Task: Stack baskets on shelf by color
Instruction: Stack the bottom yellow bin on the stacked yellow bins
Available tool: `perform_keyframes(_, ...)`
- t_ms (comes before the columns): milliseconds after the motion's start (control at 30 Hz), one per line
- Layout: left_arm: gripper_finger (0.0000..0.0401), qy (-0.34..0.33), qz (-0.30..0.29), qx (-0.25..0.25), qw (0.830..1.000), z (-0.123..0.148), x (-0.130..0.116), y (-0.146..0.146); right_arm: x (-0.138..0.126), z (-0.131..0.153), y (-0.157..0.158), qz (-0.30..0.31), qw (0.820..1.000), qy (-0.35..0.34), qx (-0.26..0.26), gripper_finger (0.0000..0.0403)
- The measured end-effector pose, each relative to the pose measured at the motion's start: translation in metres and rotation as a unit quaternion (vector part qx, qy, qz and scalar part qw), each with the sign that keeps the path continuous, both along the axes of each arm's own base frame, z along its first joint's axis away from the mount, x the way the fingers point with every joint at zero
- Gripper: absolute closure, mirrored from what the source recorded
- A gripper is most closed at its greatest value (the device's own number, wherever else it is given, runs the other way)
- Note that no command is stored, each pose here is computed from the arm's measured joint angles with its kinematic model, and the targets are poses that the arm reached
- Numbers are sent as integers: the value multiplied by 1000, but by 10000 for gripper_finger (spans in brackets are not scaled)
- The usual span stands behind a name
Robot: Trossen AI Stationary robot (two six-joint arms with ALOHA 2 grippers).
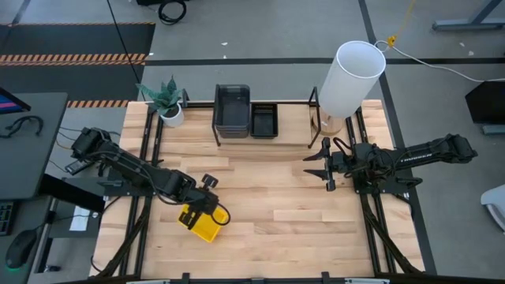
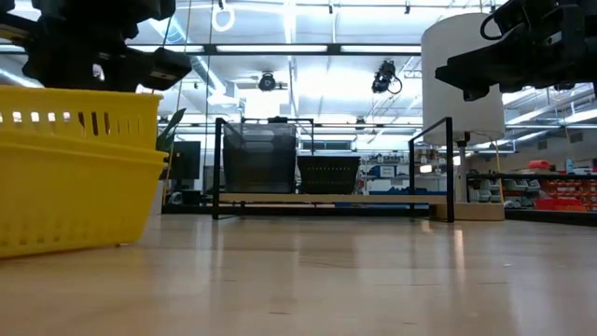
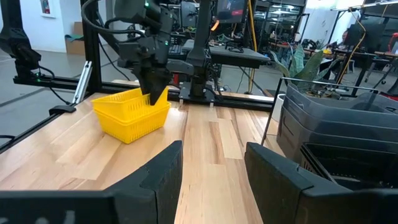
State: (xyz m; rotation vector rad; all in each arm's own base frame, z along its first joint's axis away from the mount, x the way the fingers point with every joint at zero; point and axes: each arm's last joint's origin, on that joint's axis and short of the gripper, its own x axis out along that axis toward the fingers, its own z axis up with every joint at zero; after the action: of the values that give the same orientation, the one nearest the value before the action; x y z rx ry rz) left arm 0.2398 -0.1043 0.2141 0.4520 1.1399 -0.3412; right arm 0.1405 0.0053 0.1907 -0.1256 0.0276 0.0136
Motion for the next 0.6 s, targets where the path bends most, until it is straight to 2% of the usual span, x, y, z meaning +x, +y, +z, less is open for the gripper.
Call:
perform_keyframes(167,261,-19,25,-14,999,-2,6,-2,0,-1,0,0,1000,4,0,223)
perform_keyframes(333,214,-19,35,5,999,-14,16,-4,1,-3,0,0,1000,13,-1,223)
perform_keyframes(467,203,-13,35,15,999,-32,26,-8,2,-4,0,0,1000,17,-1,223)
perform_keyframes(600,211,-64,48,17,997,-42,43,-12,2,-5,0,0,1000,21,-2,223)
